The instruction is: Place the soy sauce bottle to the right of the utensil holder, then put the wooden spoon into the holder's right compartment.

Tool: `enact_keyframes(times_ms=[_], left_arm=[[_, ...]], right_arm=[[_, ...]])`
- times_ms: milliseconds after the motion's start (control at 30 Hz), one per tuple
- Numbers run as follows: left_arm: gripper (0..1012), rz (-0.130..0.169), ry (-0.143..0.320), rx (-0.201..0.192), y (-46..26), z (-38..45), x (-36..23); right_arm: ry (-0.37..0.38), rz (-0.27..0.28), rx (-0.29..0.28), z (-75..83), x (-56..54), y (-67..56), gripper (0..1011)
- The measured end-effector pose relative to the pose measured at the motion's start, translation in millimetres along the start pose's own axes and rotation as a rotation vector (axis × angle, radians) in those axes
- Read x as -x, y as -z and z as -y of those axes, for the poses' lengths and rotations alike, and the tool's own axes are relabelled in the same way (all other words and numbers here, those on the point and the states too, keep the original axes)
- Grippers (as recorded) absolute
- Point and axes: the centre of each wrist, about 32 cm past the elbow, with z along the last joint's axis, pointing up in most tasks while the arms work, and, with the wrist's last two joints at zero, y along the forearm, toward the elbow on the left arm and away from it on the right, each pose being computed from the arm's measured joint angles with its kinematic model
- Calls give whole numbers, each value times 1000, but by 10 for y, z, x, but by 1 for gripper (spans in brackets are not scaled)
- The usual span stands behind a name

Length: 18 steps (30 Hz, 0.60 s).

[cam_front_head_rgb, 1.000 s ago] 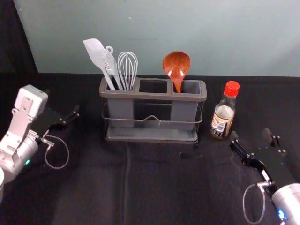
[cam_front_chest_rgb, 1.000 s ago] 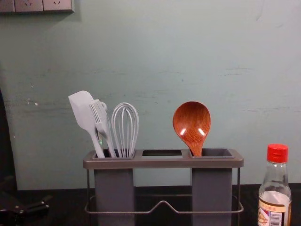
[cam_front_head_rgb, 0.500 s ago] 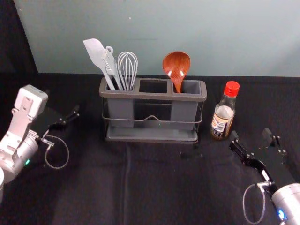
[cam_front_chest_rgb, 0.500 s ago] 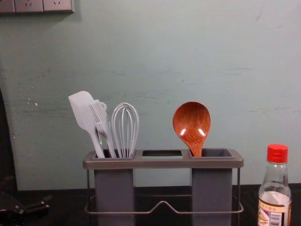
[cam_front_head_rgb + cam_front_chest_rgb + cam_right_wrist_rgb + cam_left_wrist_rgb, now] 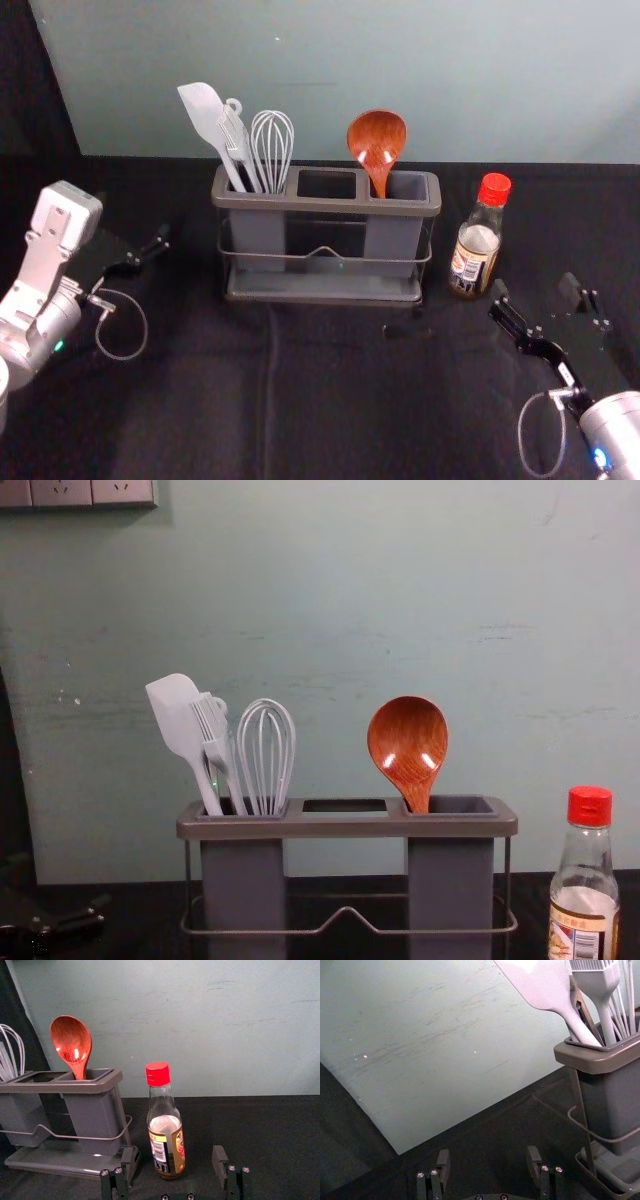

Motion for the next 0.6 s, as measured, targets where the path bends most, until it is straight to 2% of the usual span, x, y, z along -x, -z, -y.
enact_keyframes(times_ms=[600], left_arm=[[1005, 0, 0, 0, 0, 0, 0]], right_arm=[[0, 0, 0, 0, 0, 0, 1003]])
